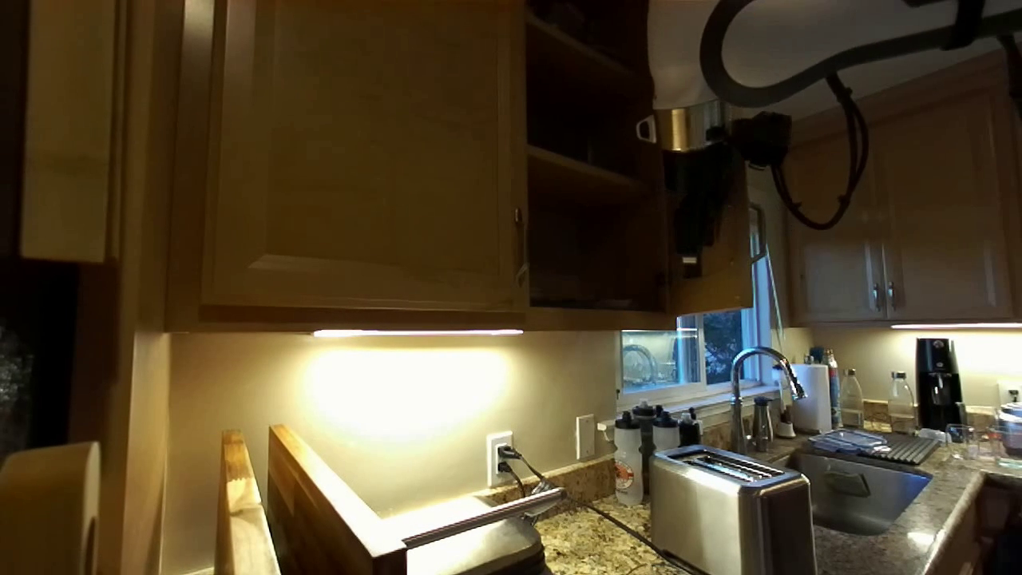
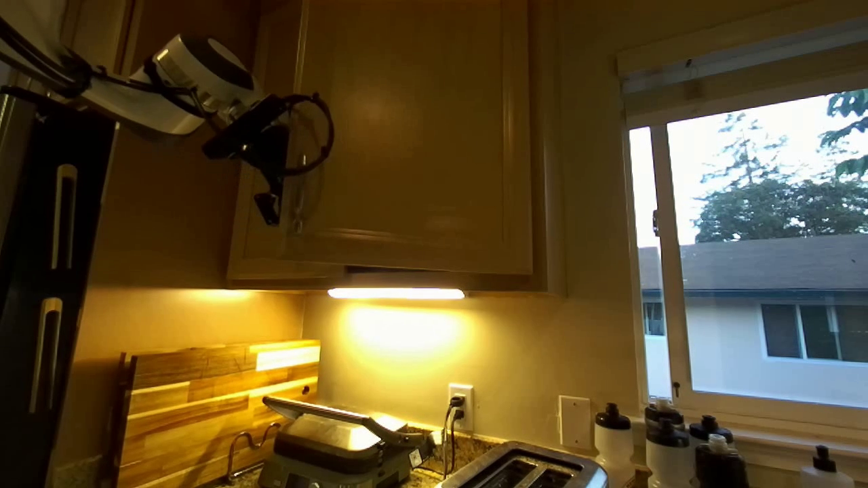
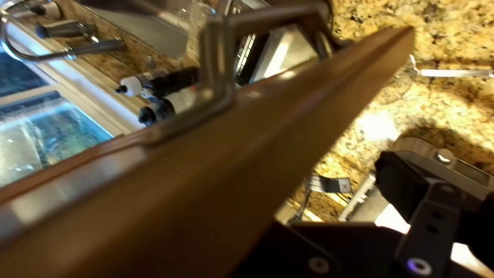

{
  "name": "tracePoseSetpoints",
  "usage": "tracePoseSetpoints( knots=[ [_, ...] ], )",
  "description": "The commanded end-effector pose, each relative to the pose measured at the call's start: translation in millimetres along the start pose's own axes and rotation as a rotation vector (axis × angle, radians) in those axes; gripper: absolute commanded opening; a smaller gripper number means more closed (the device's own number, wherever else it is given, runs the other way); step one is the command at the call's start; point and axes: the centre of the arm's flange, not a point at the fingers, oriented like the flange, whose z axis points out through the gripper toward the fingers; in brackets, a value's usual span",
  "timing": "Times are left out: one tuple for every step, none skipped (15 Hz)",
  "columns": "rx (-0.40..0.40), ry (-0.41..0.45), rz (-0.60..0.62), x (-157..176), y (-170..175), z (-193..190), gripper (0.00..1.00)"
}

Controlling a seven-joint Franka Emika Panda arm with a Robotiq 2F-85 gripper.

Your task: Open the cabinet doors

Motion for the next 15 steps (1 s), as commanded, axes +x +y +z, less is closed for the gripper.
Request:
tracePoseSetpoints(
  knots=[
    [-0.103, -0.134, 0.063, -14.2, 25.4, 23.5, 1.0],
    [-0.117, -0.168, 0.086, -20.4, 31.3, 27.7, 1.0],
    [-0.125, -0.195, 0.105, -25.1, 35.7, 30.9, 1.0],
    [-0.13, -0.214, 0.135, -29.6, 40.5, 34.7, 1.0],
    [-0.134, -0.234, 0.168, -35.7, 45.7, 37.4, 1.0],
    [-0.138, -0.254, 0.194, -40.7, 50.2, 39.9, 1.0],
    [-0.142, -0.278, 0.218, -46.7, 54.2, 43.6, 1.0],
    [-0.149, -0.302, 0.238, -51.9, 57.9, 46.6, 1.0],
    [-0.153, -0.337, 0.242, -57.7, 61.6, 49.9, 1.0],
    [-0.167, -0.374, 0.25, -63.0, 65.0, 53.5, 1.0],
    [-0.17, -0.399, 0.249, -66.4, 66.4, 56.0, 1.0],
    [-0.167, -0.413, 0.248, -68.4, 66.9, 57.3, 1.0],
    [-0.157, -0.404, 0.238, -68.3, 63.9, 55.4, 1.0],
    [-0.147, -0.382, 0.228, -66.4, 59.0, 51.8, 1.0],
    [-0.137, -0.351, 0.214, -63.3, 53.1, 46.5, 1.0]
  ],
)
